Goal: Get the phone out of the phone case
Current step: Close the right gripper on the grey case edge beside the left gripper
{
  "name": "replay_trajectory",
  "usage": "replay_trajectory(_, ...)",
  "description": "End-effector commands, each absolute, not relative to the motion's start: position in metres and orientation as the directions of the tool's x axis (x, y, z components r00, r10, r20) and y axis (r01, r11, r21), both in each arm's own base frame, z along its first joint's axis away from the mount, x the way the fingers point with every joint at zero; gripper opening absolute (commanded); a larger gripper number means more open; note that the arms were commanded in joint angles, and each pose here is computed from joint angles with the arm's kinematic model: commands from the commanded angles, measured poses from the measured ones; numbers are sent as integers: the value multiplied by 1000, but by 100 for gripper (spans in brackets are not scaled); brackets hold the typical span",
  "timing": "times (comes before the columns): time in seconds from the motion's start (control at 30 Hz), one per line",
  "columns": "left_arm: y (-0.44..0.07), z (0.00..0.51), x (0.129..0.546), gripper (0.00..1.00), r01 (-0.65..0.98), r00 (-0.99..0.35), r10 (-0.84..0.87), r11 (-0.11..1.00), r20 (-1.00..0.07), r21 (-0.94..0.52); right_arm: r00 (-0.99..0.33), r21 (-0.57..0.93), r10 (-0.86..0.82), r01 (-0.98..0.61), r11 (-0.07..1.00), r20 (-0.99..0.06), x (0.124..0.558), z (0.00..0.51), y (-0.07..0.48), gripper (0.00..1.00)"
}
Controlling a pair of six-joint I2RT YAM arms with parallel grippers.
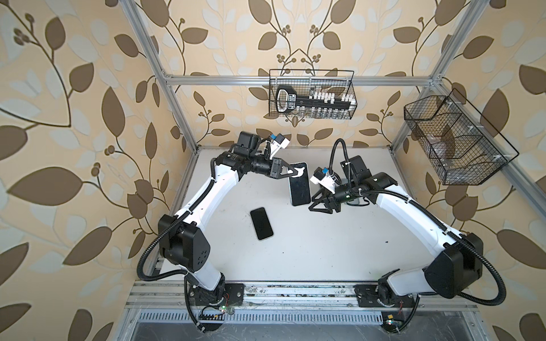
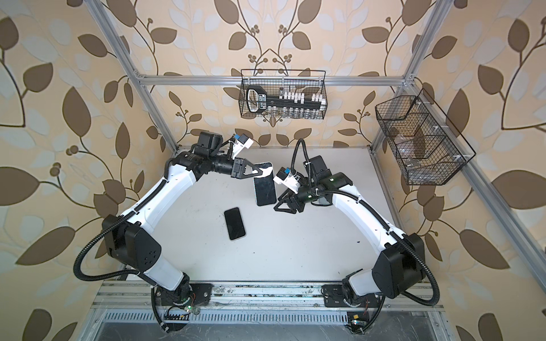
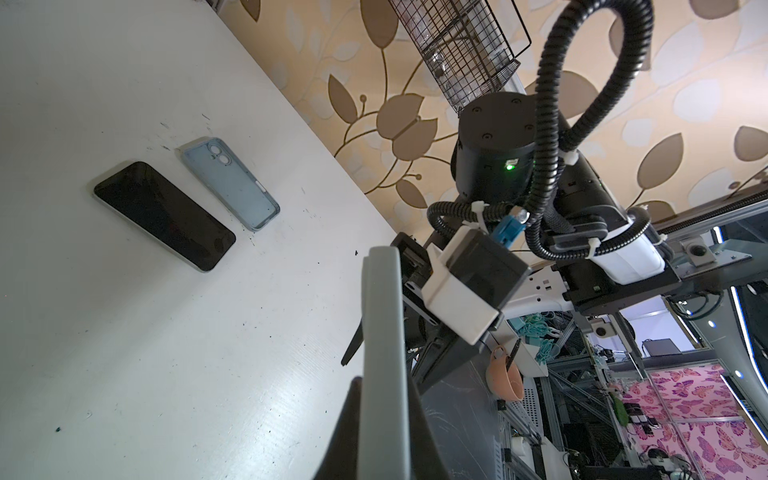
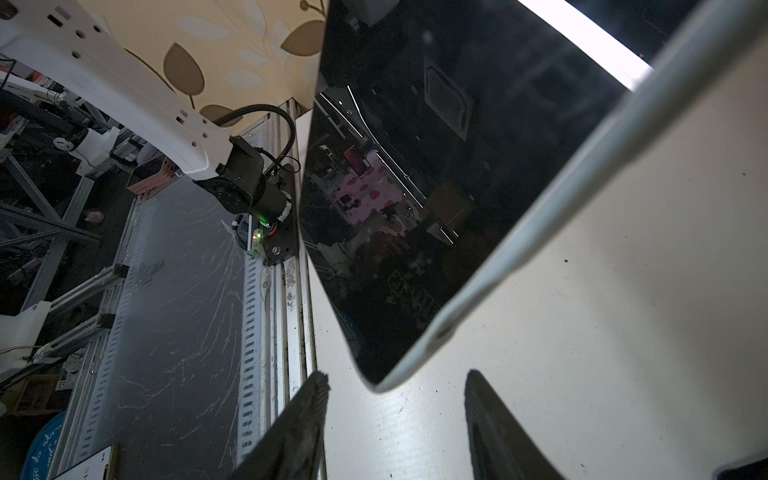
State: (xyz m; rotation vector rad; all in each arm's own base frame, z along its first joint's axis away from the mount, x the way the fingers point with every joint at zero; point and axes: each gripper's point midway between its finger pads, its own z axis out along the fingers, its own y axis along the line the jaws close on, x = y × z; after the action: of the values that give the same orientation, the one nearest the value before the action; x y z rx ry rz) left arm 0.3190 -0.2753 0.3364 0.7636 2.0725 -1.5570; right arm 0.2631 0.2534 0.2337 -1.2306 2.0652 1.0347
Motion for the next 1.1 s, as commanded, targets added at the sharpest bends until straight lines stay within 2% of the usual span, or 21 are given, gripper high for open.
replay_trajectory(0.0,-280,363,303,0,721,-692,175,114,-700,-684,-404,319,-502,-914,250,-764,263,244,259,51)
replay_trajectory(0.6,-281,365,299,0,721,-691,175,97,-701,-686,-401,361,-496,-915,181,-770,261,243,267,39)
replay_trajectory(0.73,-282,368,299,0,723,-689,171,87,-704,-686,-405,370,-499,-913,173,-767,259,242,267,34)
replay_trajectory(0.8,-282,369,299,0,724,-688,169,84,-706,-685,-403,370,-498,-913,169,-768,259,242,268,29)
replay_trajectory(1.07,-282,368,299,0,718,-693,170,79,-701,-691,-398,374,-490,-915,150,-776,259,244,270,26)
